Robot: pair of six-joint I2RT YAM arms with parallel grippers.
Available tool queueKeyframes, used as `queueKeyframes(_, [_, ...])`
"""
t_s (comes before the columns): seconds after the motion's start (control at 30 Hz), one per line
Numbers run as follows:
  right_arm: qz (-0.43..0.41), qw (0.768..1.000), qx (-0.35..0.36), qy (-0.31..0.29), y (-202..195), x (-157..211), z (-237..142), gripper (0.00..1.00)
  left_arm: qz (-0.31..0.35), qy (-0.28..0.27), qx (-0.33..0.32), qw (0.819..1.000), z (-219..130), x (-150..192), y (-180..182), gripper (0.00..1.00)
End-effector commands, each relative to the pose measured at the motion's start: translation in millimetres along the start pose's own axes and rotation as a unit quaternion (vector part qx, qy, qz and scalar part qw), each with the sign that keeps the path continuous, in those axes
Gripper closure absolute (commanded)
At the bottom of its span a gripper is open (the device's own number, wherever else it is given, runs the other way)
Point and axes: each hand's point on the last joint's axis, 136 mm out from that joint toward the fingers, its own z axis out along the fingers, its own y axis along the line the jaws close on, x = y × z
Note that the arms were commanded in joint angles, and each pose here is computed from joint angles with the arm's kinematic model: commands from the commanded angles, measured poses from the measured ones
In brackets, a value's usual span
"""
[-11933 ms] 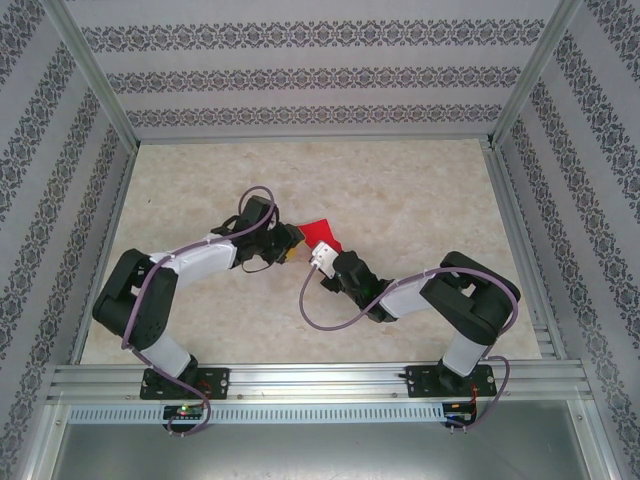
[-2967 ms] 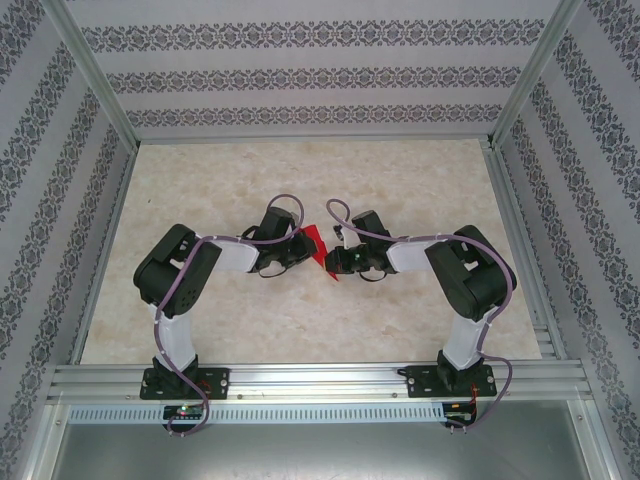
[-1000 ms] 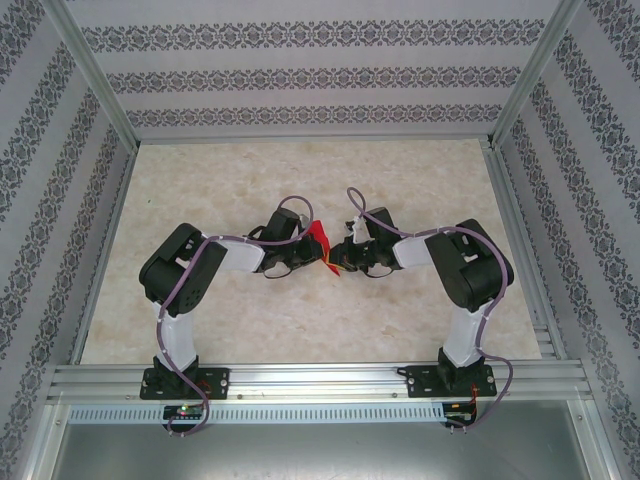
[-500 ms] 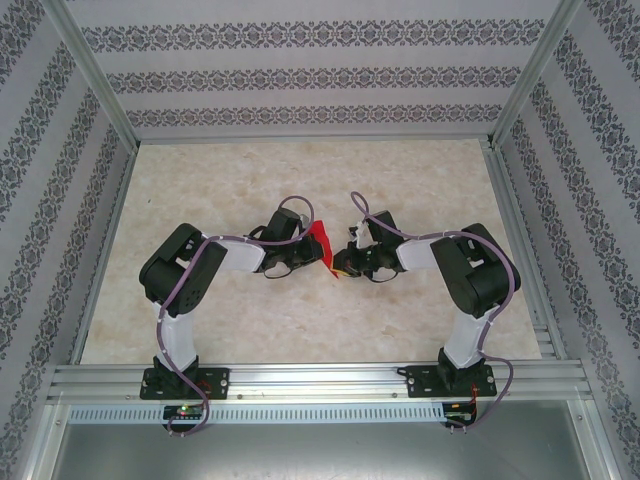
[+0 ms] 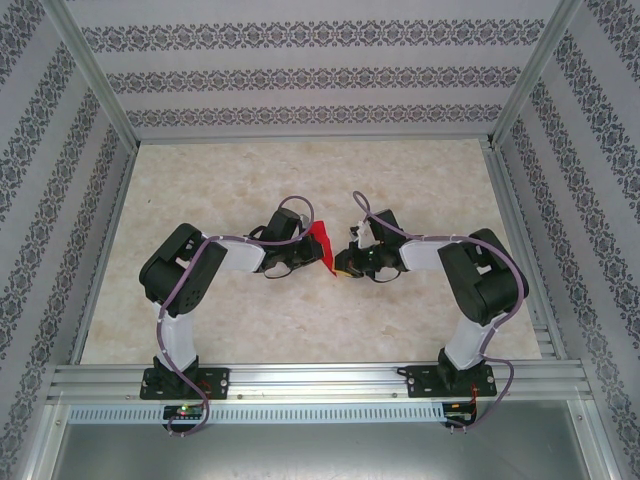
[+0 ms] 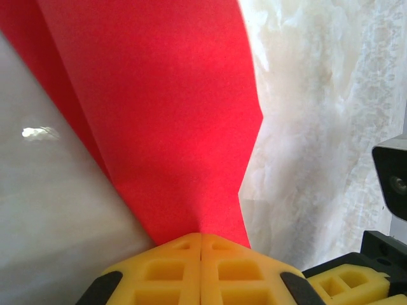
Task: Fold a paper plane with a square sheet of paper (pick it up from the middle)
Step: Fold the wing for the fifth time at the center of the table.
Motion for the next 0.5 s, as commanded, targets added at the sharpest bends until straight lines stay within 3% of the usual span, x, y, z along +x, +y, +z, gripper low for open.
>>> queueKeyframes(0.0, [0.005, 0.999, 0.023, 0.025, -14.3, 14.8, 5.6, 0.91, -0.016, 0.024, -0.066, 0.997, 4.3, 19.1, 35.7, 0.92])
queueKeyframes(0.23, [0.003, 0.999, 0.041, 0.031, -18.7, 15.1, 9.3, 0.92, -0.016, 0.023, -0.068, 0.997, 3.6, 18.8, 35.4, 0.92])
queueKeyframes(0.47, [-0.032, 0.998, 0.060, -0.012, 0.1, 1.2, -16.3, 0.84, -0.015, 0.025, -0.066, 0.997, 3.9, 18.4, 33.4, 0.92])
